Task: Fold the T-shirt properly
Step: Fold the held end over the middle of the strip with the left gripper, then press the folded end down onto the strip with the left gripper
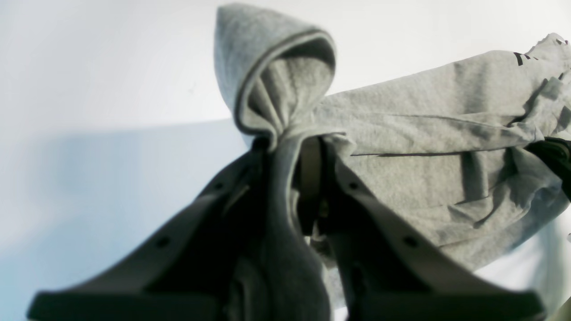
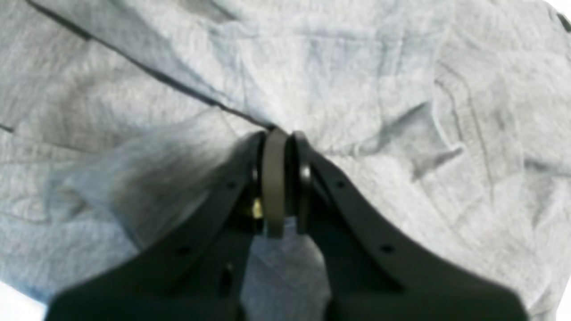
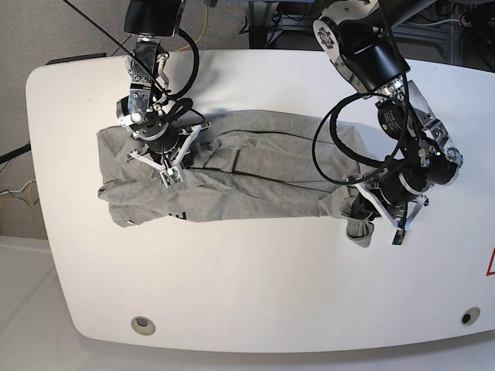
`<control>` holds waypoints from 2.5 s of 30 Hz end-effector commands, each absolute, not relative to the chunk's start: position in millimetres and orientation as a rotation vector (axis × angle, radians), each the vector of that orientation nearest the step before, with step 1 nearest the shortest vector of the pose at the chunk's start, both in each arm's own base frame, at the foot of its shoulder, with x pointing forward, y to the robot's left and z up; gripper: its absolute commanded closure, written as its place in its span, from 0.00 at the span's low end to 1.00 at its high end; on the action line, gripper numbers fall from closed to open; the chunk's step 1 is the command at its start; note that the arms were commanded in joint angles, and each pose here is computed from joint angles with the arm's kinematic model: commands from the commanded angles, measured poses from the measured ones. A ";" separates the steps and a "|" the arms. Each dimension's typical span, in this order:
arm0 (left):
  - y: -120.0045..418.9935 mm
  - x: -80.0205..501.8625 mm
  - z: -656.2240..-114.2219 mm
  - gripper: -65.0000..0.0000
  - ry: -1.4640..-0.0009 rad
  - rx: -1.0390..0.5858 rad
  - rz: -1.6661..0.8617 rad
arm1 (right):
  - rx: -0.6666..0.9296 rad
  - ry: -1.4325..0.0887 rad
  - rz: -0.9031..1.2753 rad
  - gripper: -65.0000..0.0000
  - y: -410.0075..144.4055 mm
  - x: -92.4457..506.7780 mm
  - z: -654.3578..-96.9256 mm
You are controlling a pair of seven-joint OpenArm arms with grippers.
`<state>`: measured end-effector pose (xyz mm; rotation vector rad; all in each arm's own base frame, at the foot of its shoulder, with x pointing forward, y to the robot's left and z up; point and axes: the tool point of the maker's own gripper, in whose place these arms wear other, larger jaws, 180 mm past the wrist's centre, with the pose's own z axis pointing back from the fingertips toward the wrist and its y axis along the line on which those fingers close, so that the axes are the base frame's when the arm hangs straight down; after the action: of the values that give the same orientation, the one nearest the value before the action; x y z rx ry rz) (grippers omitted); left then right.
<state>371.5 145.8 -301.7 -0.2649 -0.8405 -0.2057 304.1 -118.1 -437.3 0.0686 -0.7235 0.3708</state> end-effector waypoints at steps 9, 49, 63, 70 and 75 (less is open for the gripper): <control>127.7 378.4 -324.6 0.97 -0.816 -0.375 -0.189 | 0.037 -0.506 0.414 1.00 -127.0 262.1 -471.4; 30.5 360.0 -347.5 0.97 -0.811 -0.580 -0.340 | 0.035 -0.504 0.415 1.00 -128.3 261.3 -471.8; 28.8 356.8 -351.5 0.90 -0.811 -0.594 -0.328 | 0.036 -0.507 0.415 1.00 -127.6 262.8 -471.0; 29.5 356.7 -347.0 0.43 -0.827 -0.589 -0.337 | 0.034 -0.507 0.415 1.00 -128.3 262.8 -471.0; 30.9 356.2 -338.8 0.37 -0.855 -0.585 -0.343 | 0.035 -0.505 0.415 1.00 -128.3 262.1 -471.4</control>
<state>343.8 35.0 -363.3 -0.5615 -0.7676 -0.3310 303.2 -118.5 -437.4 0.0725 -0.7272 0.3679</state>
